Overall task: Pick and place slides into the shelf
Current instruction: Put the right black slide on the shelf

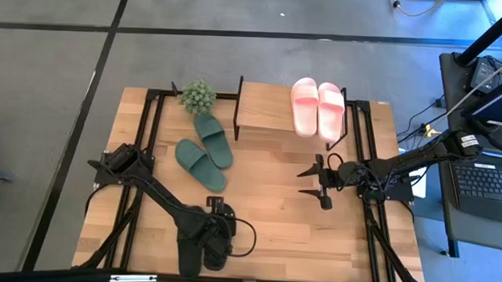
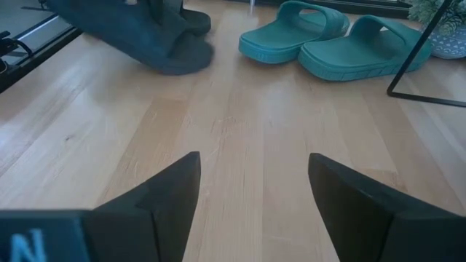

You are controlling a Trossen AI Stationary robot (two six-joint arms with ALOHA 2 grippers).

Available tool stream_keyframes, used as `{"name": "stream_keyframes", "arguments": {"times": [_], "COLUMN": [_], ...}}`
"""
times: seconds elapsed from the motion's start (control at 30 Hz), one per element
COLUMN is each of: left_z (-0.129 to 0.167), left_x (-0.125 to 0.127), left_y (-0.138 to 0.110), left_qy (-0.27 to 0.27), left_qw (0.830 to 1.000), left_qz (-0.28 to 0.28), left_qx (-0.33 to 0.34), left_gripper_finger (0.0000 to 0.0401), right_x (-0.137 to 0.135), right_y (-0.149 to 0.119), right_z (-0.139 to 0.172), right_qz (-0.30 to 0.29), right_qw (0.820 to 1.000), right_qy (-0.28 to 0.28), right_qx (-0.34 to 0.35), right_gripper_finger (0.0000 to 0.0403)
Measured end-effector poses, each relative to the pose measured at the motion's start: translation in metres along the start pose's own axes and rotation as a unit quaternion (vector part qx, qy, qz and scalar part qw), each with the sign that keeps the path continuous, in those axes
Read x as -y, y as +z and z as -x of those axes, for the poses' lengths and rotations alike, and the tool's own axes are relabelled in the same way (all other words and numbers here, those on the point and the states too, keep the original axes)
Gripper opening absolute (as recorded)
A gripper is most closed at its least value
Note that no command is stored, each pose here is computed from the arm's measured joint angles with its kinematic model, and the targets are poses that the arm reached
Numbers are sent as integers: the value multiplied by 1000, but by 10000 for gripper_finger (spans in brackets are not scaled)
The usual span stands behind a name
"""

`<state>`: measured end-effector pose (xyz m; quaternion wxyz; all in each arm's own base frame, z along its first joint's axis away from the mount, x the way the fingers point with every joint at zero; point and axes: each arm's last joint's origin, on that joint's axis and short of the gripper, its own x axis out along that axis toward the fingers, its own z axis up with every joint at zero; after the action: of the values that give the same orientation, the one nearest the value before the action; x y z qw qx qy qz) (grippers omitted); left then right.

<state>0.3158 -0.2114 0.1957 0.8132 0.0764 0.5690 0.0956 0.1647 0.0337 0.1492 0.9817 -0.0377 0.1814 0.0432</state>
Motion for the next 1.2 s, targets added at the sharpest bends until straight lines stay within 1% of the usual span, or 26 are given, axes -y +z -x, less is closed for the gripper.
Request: {"name": "stream_keyframes", "arguments": {"times": [0.1, 0.23, 0.33, 0.4, 0.5, 0.57, 0.63, 0.7, 0.8, 0.87, 0.97, 1.1, 1.2], "left_z": [18, 51, 76, 88, 98, 98, 93, 86, 71, 62, 51, 41, 39], "left_x": [-2, -11, -25, -36, -58, -76, -98, -123, -165, -192, -226, -264, -289], "left_y": [11, 27, 36, 44, 57, 68, 79, 88, 99, 105, 115, 134, 144], "left_qy": [7, 45, 122, 172, 240, 277, 313, 344, 370, 377, 363, 331, 346], "left_qw": [1000, 998, 990, 980, 963, 952, 942, 933, 927, 925, 932, 942, 934], "left_qz": [3, 0, -7, -11, -28, -37, -43, -36, -11, 3, 4, 7, -4], "left_qx": [12, 35, 73, 102, 122, 126, 114, 97, 60, 39, 23, 59, 85], "left_gripper_finger": [6, 4, 3, 3, 2, 2, 2, 2, 2, 2, 2, 2, 2], "right_x": [0, 0, 0, 0, 0, 0, 0, 0, 0, 0, 0, 0, 0], "right_y": [0, 1, 1, 1, 1, 1, 1, 1, 1, 1, 1, 1, 1], "right_z": [0, 0, 0, 0, 0, 0, 0, 0, 0, 0, 0, 0, 0], "right_qz": [0, 0, 0, 0, -1, 0, 0, 0, 0, -3, -3, -3, -2], "right_qw": [1000, 1000, 1000, 1000, 1000, 1000, 1000, 1000, 1000, 1000, 1000, 1000, 1000], "right_qy": [0, 0, 0, 0, 0, 0, 0, 0, 0, 0, 0, 0, 0], "right_qx": [1, 3, 3, 4, 4, 4, 4, 5, 5, 5, 5, 5, 5], "right_gripper_finger": [255, 255, 255, 255, 255, 255, 255, 255, 255, 255, 255, 255, 255]}}
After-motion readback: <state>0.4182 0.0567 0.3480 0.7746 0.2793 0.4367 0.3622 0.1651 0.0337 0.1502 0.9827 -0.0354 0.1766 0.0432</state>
